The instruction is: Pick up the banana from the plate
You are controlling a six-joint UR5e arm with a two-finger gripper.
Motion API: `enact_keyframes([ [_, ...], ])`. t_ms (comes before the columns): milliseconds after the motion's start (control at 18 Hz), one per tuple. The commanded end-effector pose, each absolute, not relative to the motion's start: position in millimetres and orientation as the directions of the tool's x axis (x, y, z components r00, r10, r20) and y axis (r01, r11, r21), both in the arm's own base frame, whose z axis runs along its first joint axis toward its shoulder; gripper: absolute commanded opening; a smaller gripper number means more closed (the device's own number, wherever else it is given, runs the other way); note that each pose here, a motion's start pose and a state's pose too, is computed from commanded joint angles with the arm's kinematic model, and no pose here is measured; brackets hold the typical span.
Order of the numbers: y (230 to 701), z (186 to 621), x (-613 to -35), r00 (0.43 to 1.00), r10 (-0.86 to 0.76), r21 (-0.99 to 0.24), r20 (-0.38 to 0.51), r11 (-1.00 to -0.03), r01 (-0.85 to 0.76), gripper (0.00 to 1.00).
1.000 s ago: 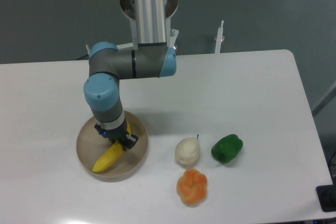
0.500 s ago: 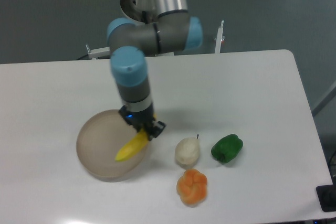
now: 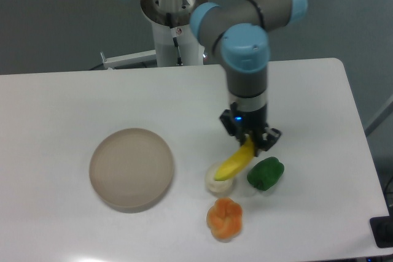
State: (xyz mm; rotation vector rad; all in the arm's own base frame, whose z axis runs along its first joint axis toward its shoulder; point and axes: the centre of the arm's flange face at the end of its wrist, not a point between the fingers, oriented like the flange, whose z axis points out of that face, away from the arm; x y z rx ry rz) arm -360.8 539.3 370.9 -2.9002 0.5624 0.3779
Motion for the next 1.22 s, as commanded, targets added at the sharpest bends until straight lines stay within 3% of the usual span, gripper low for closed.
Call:
enact_keyframes([
  [1222,549.6,374.4,-368.8,0.893,-0.342,-0.116,-0.291,-0.914,-0.388,0.31],
])
